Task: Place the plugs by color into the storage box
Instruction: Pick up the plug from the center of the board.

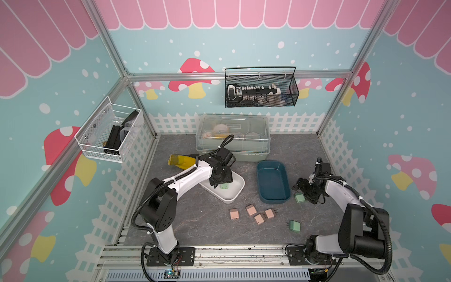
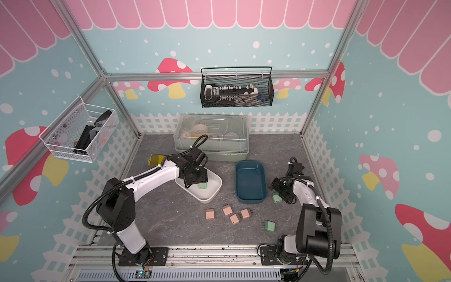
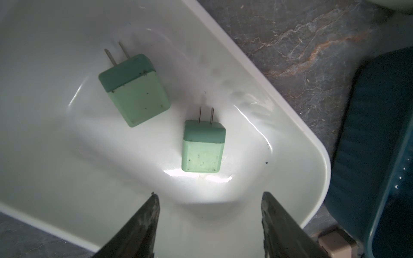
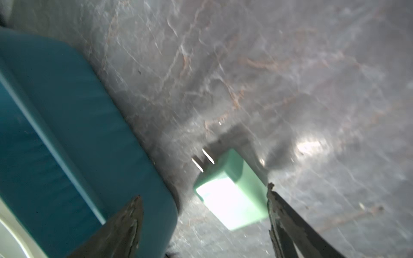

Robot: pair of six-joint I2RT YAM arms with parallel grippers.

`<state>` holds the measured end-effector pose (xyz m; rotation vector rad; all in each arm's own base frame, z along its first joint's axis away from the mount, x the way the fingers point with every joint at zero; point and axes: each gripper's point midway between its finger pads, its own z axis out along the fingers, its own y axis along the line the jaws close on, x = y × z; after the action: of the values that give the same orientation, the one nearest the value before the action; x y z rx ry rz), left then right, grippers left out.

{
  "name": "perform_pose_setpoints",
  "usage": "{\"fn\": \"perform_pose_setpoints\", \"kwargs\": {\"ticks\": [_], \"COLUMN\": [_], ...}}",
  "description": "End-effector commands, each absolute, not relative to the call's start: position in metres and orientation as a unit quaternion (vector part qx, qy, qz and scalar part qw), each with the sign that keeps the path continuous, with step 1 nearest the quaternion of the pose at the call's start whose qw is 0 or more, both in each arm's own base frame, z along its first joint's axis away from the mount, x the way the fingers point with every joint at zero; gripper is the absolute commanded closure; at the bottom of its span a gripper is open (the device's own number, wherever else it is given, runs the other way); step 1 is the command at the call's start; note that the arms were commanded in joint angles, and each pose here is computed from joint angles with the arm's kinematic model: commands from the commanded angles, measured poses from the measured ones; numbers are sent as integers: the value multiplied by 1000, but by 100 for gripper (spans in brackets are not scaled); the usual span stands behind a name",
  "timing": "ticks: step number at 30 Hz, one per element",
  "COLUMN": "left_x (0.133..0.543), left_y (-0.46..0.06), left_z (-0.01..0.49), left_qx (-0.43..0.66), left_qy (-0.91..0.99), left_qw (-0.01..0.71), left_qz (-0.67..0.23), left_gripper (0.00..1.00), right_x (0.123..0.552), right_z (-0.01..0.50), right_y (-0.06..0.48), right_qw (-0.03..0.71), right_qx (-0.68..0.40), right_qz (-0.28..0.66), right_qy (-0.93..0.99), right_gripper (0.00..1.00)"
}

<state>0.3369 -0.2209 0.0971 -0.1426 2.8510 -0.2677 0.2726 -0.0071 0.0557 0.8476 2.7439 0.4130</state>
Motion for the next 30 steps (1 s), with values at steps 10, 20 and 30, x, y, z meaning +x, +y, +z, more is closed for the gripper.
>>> {"fn": "perform_pose_setpoints", "kwargs": {"ticks": [10,20,30], "left_x": [352,352,346], "left_y": [-244,-242,-225], "left_z": [101,100,100], "left_qx": [-42,-46,-51], "left_qy": [983,983,984], "left_qw": [142,143,148], "left_qz": [-108,-104,-89], "left_gripper": [31,31,31], "right_x": [239,247,263], "right_z": [41,46,61], "right_y": [-13,-21,-31], "right_qw": [91,94,104], "right_qx": [272,235,195], "right_qz": [92,53,18], "right_qy": [954,966,975], "right_gripper": [19,22,18]}}
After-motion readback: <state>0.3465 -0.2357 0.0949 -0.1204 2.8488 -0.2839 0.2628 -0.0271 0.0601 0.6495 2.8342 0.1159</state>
